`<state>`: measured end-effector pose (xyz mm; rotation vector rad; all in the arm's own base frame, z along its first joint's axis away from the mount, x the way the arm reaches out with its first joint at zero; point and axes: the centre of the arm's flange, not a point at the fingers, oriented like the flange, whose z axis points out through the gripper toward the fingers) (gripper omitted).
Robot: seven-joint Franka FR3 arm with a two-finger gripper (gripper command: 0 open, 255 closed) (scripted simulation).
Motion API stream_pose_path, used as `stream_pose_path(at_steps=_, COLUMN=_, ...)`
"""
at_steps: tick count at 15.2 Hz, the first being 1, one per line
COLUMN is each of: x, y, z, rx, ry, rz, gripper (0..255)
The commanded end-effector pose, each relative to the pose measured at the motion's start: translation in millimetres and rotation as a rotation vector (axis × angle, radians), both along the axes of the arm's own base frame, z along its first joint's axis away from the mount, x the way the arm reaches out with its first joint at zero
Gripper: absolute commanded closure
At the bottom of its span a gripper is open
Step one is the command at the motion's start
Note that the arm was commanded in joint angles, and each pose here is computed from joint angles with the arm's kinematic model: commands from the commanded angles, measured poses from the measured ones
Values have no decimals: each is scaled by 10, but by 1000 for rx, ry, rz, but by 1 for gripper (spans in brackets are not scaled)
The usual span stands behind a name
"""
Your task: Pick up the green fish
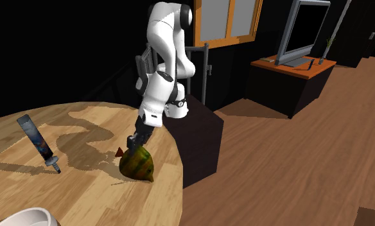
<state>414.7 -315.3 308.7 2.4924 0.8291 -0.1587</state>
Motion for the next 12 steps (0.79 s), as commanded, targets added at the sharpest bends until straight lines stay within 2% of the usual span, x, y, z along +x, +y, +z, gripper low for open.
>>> stream_pose_path(at_steps=1, x=-3, y=-5, z=104, rx=0, ry=0, rz=0, gripper=255)
stream_pose_path(at_steps=12, x=-3, y=-5, z=685, rx=0, ry=0, rz=0, gripper=255)
